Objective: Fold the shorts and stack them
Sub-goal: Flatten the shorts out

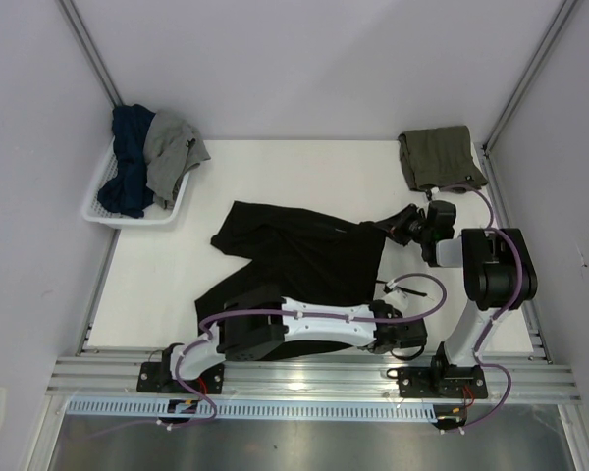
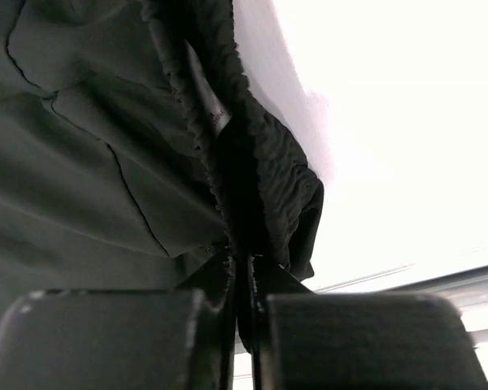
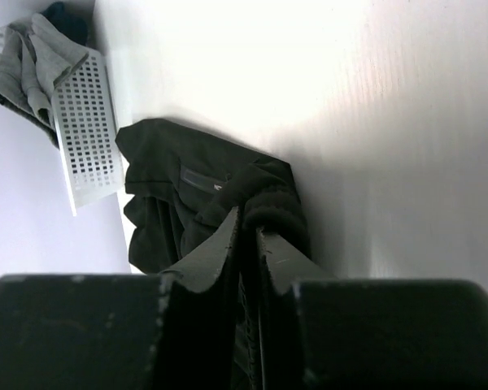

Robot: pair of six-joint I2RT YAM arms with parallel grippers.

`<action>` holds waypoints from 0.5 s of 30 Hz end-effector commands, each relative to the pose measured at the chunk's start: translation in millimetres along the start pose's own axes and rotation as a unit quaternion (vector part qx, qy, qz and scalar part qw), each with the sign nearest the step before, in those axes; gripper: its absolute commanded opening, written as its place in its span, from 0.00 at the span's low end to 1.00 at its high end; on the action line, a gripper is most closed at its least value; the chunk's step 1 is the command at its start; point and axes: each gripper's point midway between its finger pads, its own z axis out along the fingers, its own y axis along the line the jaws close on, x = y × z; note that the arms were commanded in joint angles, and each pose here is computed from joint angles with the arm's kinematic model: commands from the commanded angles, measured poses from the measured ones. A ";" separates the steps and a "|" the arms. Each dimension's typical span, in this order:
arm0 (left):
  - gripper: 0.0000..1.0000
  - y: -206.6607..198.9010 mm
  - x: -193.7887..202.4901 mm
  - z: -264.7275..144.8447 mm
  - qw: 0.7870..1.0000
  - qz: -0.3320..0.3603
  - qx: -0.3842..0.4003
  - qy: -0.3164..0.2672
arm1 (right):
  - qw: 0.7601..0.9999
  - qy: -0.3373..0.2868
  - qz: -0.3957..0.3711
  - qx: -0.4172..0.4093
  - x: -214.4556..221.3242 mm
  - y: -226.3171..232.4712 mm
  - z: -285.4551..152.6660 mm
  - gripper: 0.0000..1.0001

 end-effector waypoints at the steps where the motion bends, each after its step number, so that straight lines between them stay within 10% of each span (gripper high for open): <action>1: 0.00 -4.7 9.0 -14.5 0.999 0.041 -0.004 0.004 | 0.999 -0.022 -0.028 -0.038 -23.9 21.8 10.0 0.09; 15: 0.00 57.3 -34.7 -126.4 0.993 0.027 0.059 -0.095 | 0.984 -0.051 -0.089 0.143 -87.9 102.3 -39.4 0.00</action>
